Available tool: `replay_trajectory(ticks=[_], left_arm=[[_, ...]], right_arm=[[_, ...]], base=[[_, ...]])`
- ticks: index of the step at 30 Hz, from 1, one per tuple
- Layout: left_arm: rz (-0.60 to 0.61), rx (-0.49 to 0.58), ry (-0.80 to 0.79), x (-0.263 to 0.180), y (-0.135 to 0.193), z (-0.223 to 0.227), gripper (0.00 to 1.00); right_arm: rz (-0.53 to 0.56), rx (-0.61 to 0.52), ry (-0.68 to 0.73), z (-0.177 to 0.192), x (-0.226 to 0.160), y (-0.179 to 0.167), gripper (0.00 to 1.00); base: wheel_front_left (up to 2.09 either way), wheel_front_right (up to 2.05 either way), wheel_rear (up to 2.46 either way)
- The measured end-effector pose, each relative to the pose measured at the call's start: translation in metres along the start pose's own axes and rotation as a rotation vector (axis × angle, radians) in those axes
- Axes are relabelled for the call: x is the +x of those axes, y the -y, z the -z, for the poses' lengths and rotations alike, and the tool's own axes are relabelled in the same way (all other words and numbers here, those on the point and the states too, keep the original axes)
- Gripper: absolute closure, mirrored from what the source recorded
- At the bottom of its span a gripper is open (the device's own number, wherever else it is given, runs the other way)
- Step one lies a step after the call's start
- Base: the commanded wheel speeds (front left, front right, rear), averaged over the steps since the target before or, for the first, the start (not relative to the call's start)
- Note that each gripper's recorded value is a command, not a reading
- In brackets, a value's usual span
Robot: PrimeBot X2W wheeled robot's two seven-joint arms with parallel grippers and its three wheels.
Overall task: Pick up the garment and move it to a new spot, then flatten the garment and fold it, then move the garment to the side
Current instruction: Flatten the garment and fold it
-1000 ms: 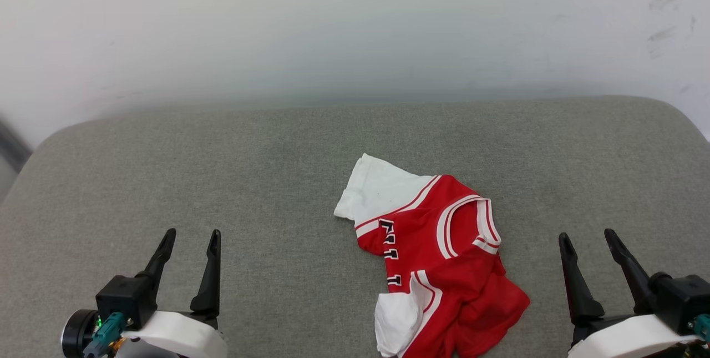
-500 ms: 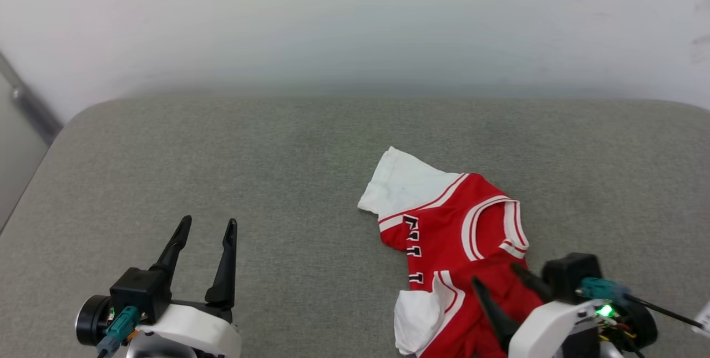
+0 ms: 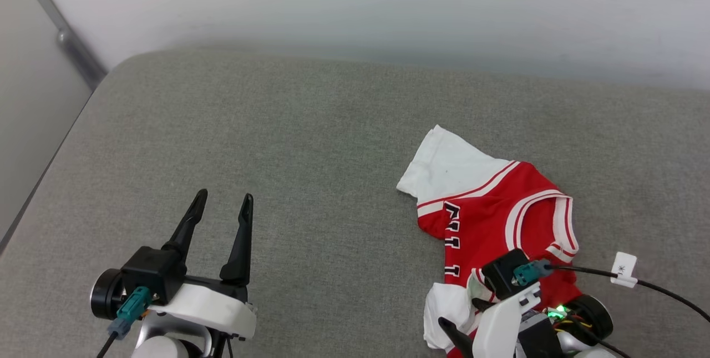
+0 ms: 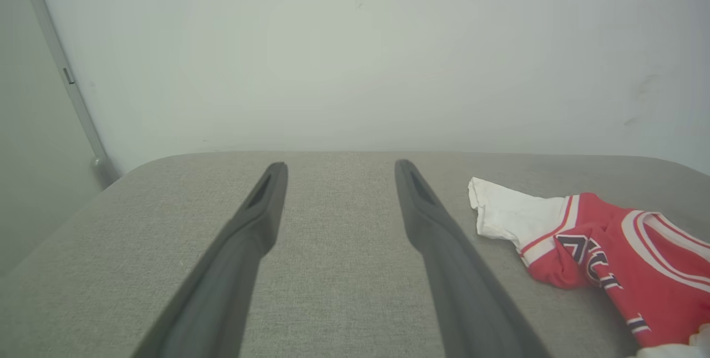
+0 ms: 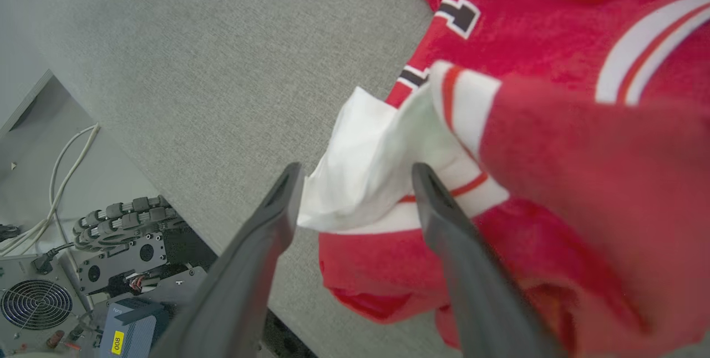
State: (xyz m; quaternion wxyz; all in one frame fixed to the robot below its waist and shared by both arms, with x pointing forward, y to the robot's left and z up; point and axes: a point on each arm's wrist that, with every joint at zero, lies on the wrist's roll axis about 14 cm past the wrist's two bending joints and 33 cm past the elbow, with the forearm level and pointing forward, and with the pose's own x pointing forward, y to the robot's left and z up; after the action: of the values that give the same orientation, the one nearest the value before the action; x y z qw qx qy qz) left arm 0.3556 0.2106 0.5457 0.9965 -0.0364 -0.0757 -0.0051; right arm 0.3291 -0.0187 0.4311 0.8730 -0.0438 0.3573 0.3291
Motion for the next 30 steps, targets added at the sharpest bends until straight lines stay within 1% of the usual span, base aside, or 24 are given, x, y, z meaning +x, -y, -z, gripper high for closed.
replay_trajectory(ticks=[3,4,5,6,8,11,15,18,21,23,25,27,30], left_arm=[[-0.007,-0.004,-0.014,0.002,-0.002,0.006,0.00],[-0.009,-0.007,-0.020,0.003,-0.002,0.008,0.00],[-0.012,-0.007,-0.025,0.003,-0.003,0.010,0.00],[-0.008,-0.005,-0.028,0.004,-0.003,0.011,0.00],[-0.002,-0.007,-0.027,0.006,-0.001,0.012,0.00],[0.013,-0.004,-0.023,0.009,0.003,0.012,0.00],[0.037,-0.002,-0.015,0.013,0.010,0.010,0.00],[0.057,-0.005,-0.011,0.016,0.015,0.010,0.00],[0.077,-0.010,-0.014,0.019,0.022,0.012,0.00],[0.092,-0.012,-0.016,0.021,0.026,0.013,0.00],[0.105,-0.015,-0.019,0.024,0.030,0.015,0.00],[0.113,-0.017,-0.024,0.026,0.033,0.017,0.00],[0.121,-0.019,-0.039,0.028,0.035,0.023,0.00]], right_arm=[[-0.018,0.007,-0.049,0.008,0.011,0.000,0.00],[-0.023,0.012,-0.058,0.010,0.013,0.000,0.22],[-0.027,0.014,-0.062,0.010,0.015,0.000,0.73],[-0.027,0.015,-0.059,0.009,0.015,0.000,1.00],[-0.021,0.013,-0.035,0.003,0.014,0.002,1.00],[-0.004,0.000,0.051,-0.018,0.008,0.006,1.00],[0.054,-0.011,0.174,-0.047,-0.008,0.021,1.00],[0.132,0.002,0.269,-0.068,-0.028,0.044,1.00],[0.245,0.047,0.334,-0.076,-0.053,0.079,1.00],[0.335,0.095,0.346,-0.070,-0.071,0.107,1.00],[0.414,0.173,0.343,-0.056,-0.086,0.133,1.00],[0.486,0.257,0.320,-0.033,-0.096,0.156,1.00],[0.573,0.399,0.280,0.008,-0.107,0.182,1.00]], base=[[0.00,0.00,0.00],[0.00,0.00,0.00],[0.00,0.00,0.00],[0.00,0.00,0.00],[0.00,0.00,0.00],[0.00,0.00,0.00],[0.00,0.00,0.00],[0.00,0.00,0.00],[0.00,0.00,0.00],[0.00,0.00,0.00],[0.00,0.00,0.00],[0.00,0.00,0.00],[0.00,0.00,0.00]])
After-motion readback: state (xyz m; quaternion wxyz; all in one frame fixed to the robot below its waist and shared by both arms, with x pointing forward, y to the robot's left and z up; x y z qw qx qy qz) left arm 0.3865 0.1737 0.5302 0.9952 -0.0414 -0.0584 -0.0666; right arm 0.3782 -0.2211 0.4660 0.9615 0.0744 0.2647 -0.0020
